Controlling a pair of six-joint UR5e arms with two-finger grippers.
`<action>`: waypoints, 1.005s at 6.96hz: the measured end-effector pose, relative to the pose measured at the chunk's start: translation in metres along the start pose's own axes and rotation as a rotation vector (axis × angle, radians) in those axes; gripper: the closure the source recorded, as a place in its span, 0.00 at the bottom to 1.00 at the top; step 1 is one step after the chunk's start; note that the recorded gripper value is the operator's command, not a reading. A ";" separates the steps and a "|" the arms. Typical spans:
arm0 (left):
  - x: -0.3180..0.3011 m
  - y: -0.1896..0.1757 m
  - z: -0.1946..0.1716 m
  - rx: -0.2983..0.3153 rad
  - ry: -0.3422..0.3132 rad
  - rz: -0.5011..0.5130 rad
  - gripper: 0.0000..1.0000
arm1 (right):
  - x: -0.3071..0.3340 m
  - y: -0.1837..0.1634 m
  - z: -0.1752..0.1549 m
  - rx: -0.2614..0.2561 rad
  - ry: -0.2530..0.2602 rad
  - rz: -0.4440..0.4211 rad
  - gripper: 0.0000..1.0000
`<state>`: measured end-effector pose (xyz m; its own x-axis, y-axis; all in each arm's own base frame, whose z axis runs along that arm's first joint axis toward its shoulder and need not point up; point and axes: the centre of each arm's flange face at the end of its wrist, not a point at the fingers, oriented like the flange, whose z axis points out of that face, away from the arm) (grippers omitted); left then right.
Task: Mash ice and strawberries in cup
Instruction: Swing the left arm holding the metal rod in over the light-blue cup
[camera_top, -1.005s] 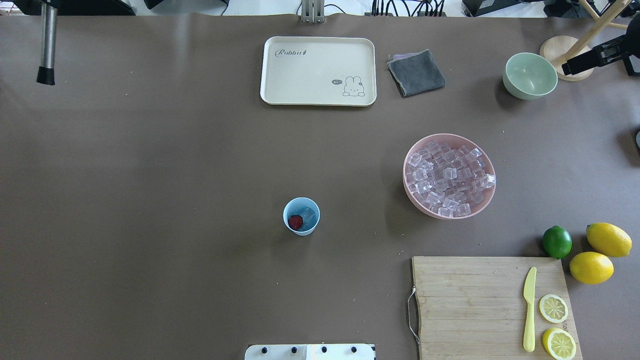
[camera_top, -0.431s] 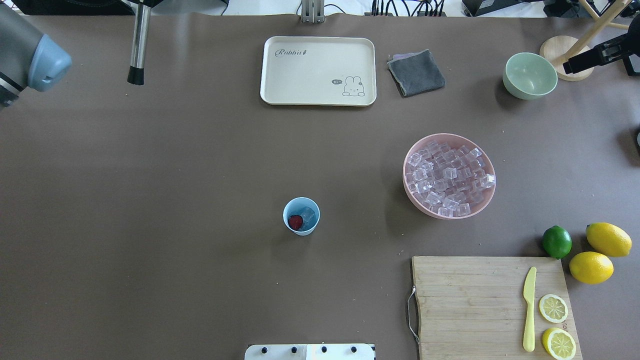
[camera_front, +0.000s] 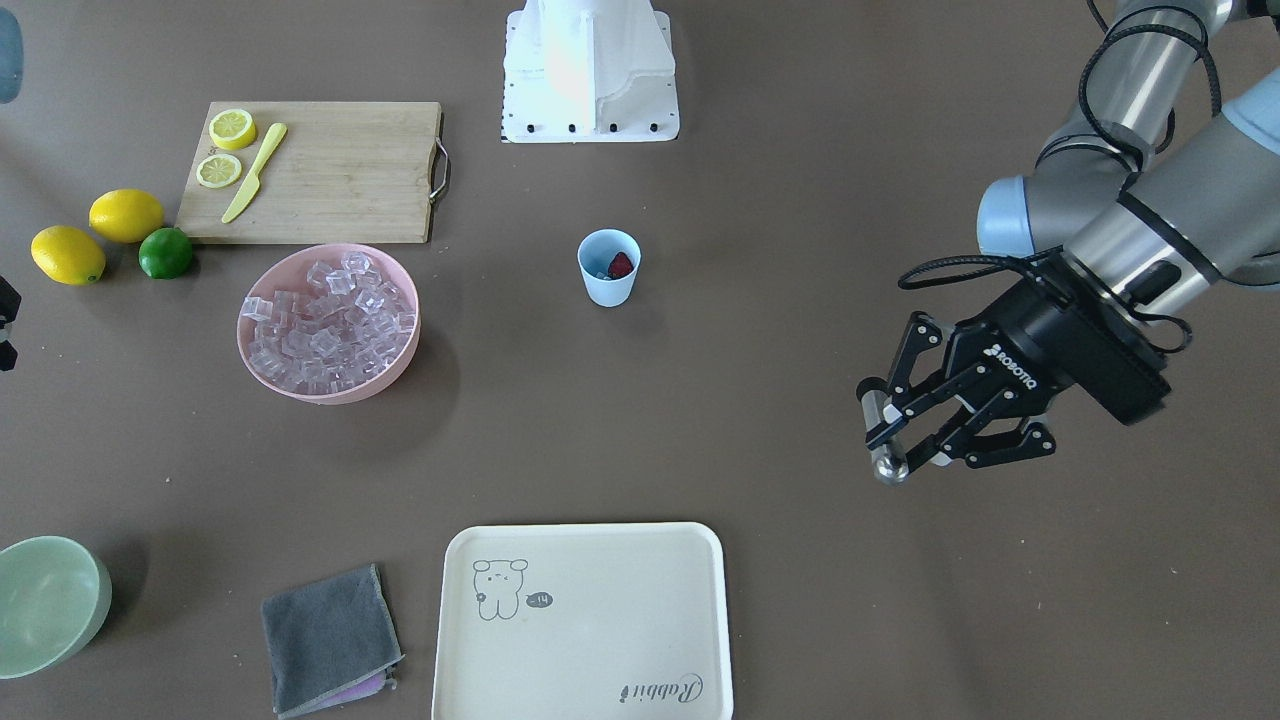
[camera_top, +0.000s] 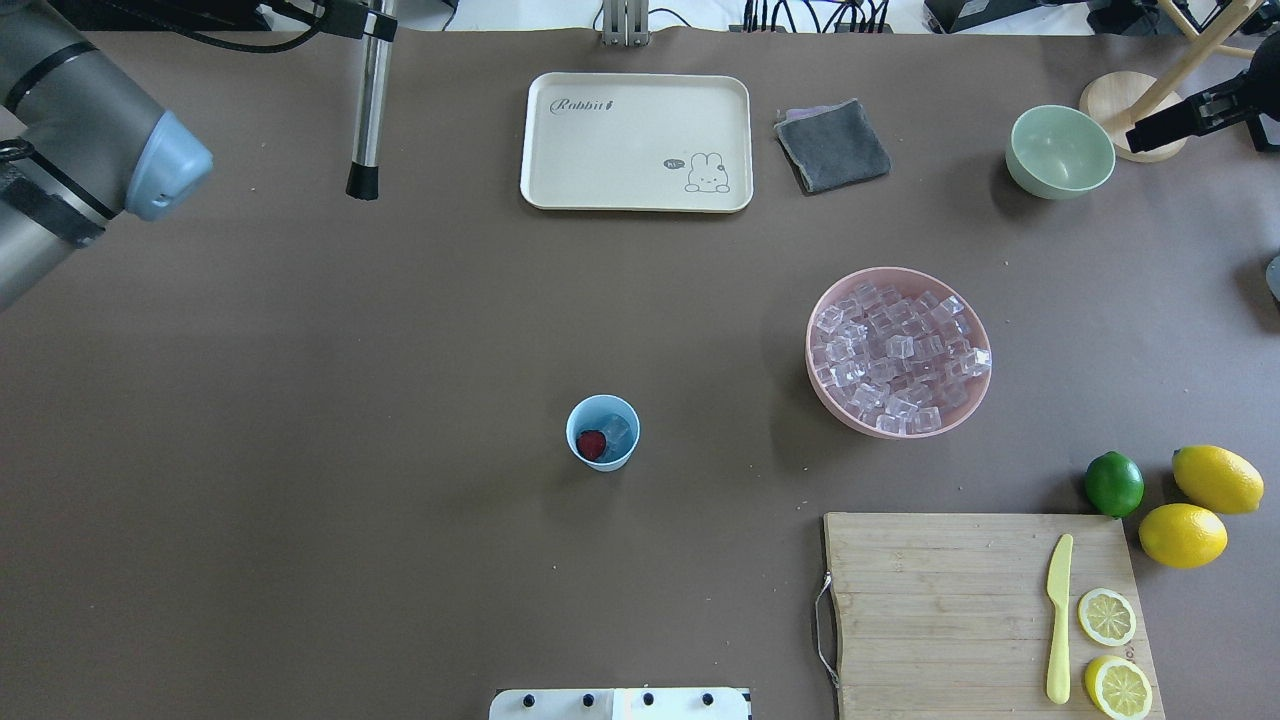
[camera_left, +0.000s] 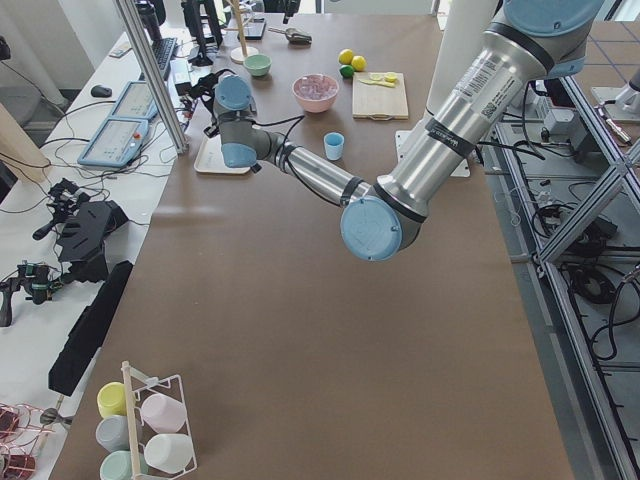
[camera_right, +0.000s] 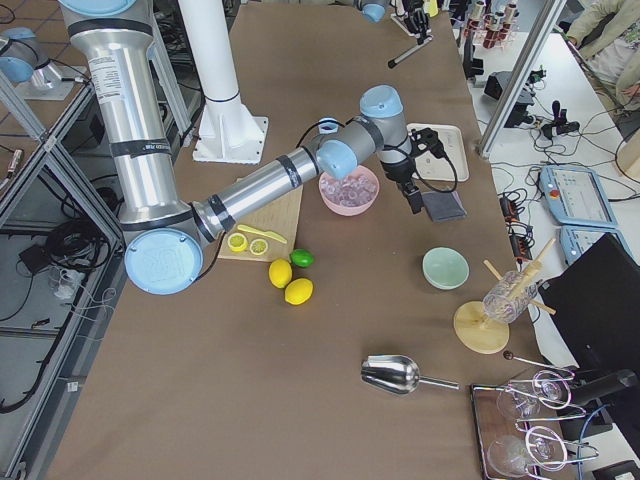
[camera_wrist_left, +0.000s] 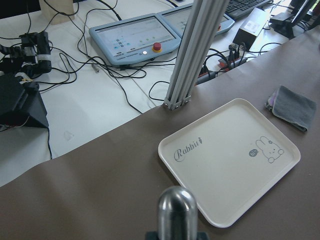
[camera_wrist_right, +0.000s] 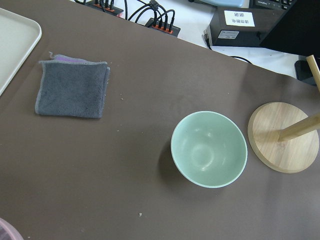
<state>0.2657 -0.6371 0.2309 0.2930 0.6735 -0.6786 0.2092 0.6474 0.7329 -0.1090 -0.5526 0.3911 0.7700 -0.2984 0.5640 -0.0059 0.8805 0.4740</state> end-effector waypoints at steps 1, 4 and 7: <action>0.027 0.006 0.011 0.016 0.067 -0.020 1.00 | 0.004 -0.001 0.010 -0.015 0.006 0.006 0.00; 0.075 0.025 0.018 0.089 0.244 -0.013 1.00 | 0.006 -0.002 0.012 -0.014 0.016 0.008 0.00; 0.126 0.070 0.035 0.243 0.451 0.004 1.00 | 0.005 -0.002 0.010 -0.008 0.020 0.006 0.00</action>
<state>0.3495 -0.5192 0.1989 -0.1259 0.7975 -0.5901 0.4352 0.5789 0.6895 -0.1113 -0.5599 0.3999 0.7824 -0.2859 0.5533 -0.0052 0.8854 0.4649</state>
